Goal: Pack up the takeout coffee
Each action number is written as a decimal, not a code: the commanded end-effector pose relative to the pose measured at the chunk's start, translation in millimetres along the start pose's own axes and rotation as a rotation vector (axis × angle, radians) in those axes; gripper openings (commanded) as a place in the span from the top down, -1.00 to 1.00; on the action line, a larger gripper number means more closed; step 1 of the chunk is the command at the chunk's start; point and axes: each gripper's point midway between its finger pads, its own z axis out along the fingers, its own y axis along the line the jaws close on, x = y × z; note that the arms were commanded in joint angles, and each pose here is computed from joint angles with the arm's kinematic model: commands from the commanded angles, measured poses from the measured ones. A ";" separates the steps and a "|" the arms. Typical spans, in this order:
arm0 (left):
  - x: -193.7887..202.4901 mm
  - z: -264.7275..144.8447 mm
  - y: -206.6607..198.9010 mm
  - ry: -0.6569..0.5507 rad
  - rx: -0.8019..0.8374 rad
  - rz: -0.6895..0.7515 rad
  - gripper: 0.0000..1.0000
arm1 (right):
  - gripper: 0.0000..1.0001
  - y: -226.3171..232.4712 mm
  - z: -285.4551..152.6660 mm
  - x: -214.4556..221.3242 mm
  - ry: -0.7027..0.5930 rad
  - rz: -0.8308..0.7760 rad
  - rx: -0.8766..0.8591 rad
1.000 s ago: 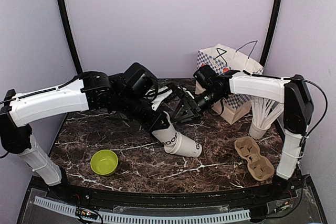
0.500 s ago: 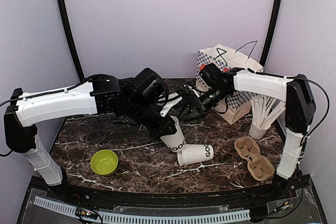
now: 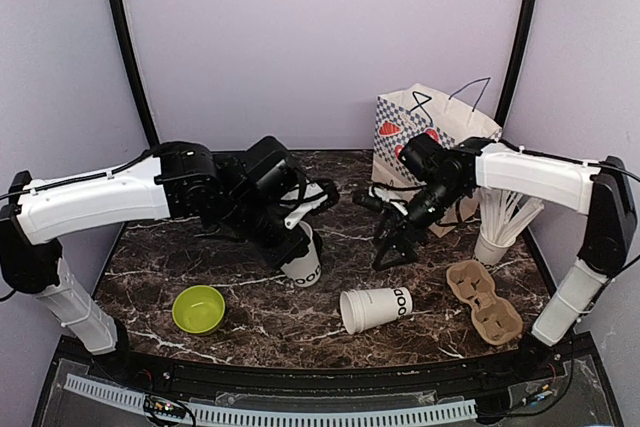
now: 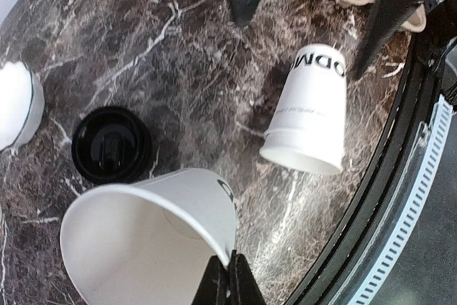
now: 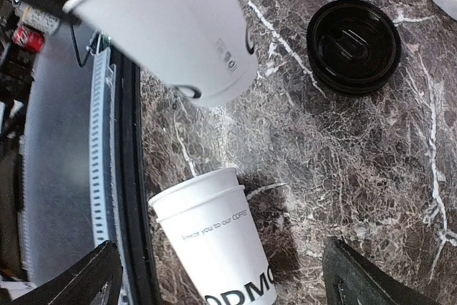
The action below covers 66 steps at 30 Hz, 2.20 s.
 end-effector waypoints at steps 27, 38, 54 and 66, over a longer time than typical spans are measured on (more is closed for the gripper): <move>70.1 40.2 -16.7 0.095 0.076 0.041 0.17 | -0.95 28.9 83.0 118.1 0.458 -0.512 0.198; 12.4 -28.7 1.8 -0.177 0.009 0.023 0.04 | -0.58 45.5 75.1 99.6 0.404 -0.523 0.143; -69.4 -78.6 10.1 -0.501 0.123 0.014 -0.04 | -0.41 39.4 -19.2 -11.1 0.005 -0.344 0.095; -84.0 -67.9 -30.1 -0.551 0.341 0.128 -0.17 | -0.44 33.1 -72.3 -79.0 -0.270 -0.271 0.027</move>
